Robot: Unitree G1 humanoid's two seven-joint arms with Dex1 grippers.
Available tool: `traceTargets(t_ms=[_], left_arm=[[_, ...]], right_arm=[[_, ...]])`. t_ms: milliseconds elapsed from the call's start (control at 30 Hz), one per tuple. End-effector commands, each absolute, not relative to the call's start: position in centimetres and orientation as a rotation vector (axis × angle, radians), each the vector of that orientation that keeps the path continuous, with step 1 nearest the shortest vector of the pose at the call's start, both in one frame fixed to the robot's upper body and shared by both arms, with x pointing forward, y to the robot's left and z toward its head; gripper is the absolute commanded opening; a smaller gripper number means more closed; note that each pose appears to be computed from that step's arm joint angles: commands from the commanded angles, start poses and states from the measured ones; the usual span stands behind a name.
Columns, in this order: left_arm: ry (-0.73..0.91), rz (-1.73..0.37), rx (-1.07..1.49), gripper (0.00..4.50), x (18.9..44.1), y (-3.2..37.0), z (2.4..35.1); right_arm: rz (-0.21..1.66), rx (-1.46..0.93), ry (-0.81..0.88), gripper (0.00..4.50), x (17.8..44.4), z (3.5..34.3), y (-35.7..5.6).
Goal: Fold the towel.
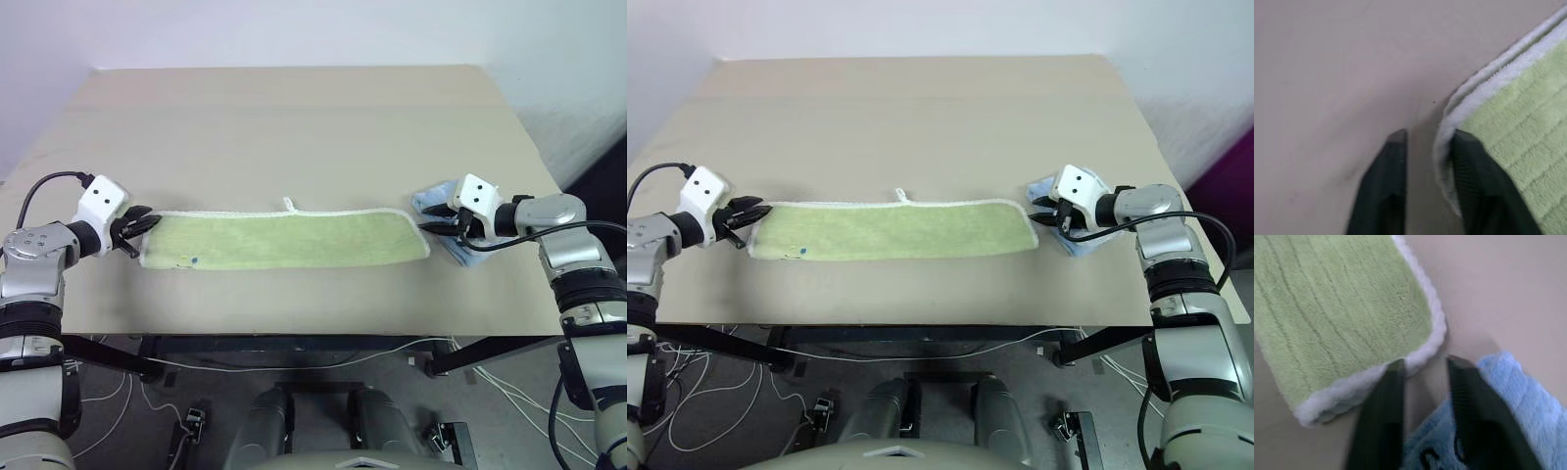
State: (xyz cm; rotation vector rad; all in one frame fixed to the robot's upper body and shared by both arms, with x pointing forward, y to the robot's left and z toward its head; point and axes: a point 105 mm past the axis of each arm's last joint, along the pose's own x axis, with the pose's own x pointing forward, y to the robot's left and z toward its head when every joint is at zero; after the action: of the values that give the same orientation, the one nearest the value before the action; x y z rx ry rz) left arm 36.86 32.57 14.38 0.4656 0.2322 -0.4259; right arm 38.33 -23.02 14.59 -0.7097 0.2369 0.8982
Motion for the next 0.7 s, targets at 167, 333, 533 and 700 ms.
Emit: traceTargets(t_ms=[167,333,533,700], left_arm=[[0.107,-0.289,0.383,3.8,37.2,34.0,17.1],[0.048,-0.182,0.316,3.8,36.6,35.2,17.8],[-0.002,-0.151,0.289,3.8,35.8,35.1,18.0],[-0.036,-0.359,0.26,3.8,34.5,31.1,17.9]], right_arm=[[0.769,-0.697,0.06,4.48,38.1,19.2,-24.2],[0.791,-0.467,0.014,4.48,34.6,20.1,-22.7],[0.813,0.04,0.151,4.48,29.6,17.1,-19.8],[0.693,0.433,0.321,4.48,28.1,13.8,-19.7]])
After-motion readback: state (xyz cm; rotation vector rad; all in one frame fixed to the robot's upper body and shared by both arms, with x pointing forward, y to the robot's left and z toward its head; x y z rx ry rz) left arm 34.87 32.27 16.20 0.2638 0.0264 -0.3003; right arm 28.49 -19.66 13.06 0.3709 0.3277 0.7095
